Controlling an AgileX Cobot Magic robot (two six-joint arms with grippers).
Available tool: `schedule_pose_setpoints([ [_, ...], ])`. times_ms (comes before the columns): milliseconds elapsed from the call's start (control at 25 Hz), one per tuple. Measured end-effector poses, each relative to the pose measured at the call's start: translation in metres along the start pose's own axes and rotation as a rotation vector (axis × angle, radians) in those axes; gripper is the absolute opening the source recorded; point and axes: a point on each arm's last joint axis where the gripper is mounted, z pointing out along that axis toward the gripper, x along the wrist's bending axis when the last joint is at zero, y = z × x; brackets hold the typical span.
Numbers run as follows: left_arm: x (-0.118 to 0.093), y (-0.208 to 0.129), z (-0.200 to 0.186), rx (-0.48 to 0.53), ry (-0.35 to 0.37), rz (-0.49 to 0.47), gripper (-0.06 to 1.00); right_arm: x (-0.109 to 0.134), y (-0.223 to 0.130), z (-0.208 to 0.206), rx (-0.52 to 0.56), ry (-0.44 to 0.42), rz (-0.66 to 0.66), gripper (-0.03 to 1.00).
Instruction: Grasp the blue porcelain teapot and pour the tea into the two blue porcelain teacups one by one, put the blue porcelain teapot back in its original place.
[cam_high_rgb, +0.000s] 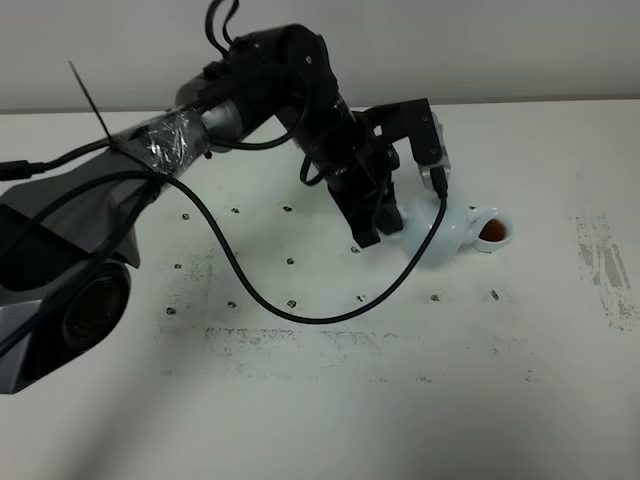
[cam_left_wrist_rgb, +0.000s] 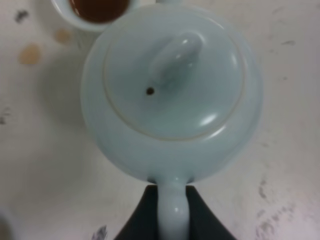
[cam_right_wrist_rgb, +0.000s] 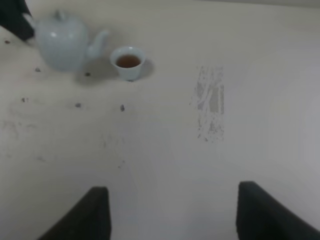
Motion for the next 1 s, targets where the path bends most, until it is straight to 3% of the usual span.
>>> schedule_pose_setpoints([
  [200, -0.01, 0.009, -0.058, 0.04, 0.101, 0.046, 0.0, 0.0, 0.0, 0.0, 0.0, 0.0, 0.0, 0.52],
  [480, 0.0, -0.01, -0.108, 0.128, 0.261, 0.014, 0.0, 0.0, 0.0, 0.0, 0.0, 0.0, -0.001, 0.52],
  [840, 0.031, -0.069, -0.145, 0.121, 0.325, -0.137, 0.0, 0.0, 0.0, 0.0, 0.0, 0.001, 0.0, 0.52],
  [1000, 0.035, -0.094, -0.14, 0.164, 0.286, -0.131, 0.0, 0.0, 0.0, 0.0, 0.0, 0.001, 0.0, 0.52],
])
